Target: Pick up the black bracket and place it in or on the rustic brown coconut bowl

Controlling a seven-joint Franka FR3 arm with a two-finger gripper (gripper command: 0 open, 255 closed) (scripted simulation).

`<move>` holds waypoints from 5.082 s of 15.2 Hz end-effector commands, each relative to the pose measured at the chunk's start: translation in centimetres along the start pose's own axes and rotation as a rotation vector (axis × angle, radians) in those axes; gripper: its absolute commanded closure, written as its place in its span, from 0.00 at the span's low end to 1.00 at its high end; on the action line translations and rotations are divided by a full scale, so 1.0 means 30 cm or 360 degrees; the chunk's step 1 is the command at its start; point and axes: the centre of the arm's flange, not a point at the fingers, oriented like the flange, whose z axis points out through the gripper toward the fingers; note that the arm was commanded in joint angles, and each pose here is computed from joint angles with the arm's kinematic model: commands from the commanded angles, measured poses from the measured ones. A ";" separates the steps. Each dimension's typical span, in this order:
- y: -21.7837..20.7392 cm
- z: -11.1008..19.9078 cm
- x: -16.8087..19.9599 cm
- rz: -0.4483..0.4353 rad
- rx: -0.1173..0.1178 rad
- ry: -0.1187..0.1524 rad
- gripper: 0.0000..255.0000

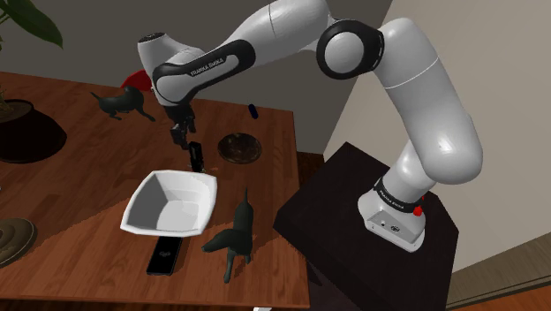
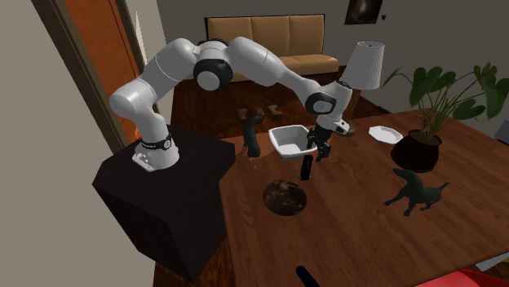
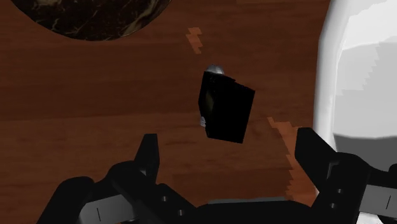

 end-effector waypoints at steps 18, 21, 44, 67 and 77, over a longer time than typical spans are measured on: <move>0.001 0.082 0.002 -0.0004 0.0001 -0.0003 1.00; 0.001 0.082 0.002 -0.0004 0.0001 -0.0003 1.00; -0.011 -0.312 -0.067 -0.0004 0.0001 -0.0003 1.00; 0.329 -0.118 -0.647 0.0674 0.0123 0.0012 0.00; 0.301 0.311 -0.790 0.1641 0.0297 0.0035 0.00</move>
